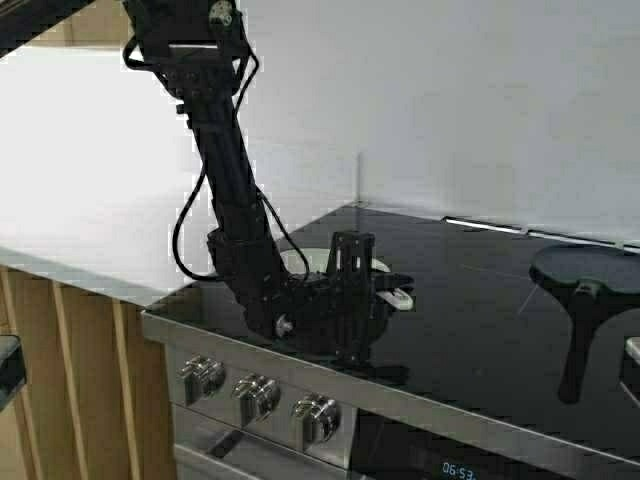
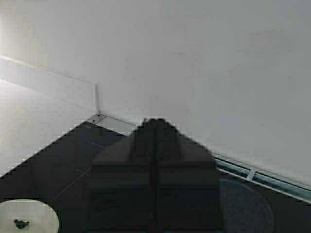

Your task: Wash the pan

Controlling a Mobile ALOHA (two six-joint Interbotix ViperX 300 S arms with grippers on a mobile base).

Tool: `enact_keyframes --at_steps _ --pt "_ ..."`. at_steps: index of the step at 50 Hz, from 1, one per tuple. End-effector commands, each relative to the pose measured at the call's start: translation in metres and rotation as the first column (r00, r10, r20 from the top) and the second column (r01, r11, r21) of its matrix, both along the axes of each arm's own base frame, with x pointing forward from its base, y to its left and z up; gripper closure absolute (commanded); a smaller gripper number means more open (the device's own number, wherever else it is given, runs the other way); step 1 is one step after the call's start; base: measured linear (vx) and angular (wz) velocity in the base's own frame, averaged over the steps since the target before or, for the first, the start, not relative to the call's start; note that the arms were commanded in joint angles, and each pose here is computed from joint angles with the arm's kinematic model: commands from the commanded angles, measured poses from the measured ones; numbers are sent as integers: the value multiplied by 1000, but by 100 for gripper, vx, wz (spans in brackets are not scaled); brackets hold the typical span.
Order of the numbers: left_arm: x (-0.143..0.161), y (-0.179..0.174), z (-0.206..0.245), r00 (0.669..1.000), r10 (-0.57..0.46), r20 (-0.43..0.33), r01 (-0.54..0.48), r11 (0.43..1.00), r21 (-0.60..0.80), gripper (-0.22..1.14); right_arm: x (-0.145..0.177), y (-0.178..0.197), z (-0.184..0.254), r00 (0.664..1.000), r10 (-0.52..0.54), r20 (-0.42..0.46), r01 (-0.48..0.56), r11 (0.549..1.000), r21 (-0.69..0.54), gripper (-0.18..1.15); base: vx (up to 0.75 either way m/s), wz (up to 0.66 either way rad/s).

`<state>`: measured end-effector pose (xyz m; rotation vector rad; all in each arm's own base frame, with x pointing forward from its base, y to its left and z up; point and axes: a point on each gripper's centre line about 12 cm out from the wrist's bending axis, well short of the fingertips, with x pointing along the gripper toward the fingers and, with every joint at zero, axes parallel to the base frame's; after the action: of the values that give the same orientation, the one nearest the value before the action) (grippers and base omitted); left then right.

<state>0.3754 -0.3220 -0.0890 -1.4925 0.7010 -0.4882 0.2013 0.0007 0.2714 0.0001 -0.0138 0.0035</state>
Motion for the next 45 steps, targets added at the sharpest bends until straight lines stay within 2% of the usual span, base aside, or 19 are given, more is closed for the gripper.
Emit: enact_keyframes --at_steps 1,25,45 --pt "7 -7 36 998 -1 59 4 999 -38 90 2 0 4 1000 2 12 -2 1000 0 90 0 0" --pt "-25 19 118 988 -11 154 12 1000 -6 89 2 0 3 1000 2 9 -2 1000 2 90 0 9" --pt "-53 40 135 989 -21 149 21 1000 4 89 2 0 3 1000 2 6 -2 1000 17 90 -1 28"
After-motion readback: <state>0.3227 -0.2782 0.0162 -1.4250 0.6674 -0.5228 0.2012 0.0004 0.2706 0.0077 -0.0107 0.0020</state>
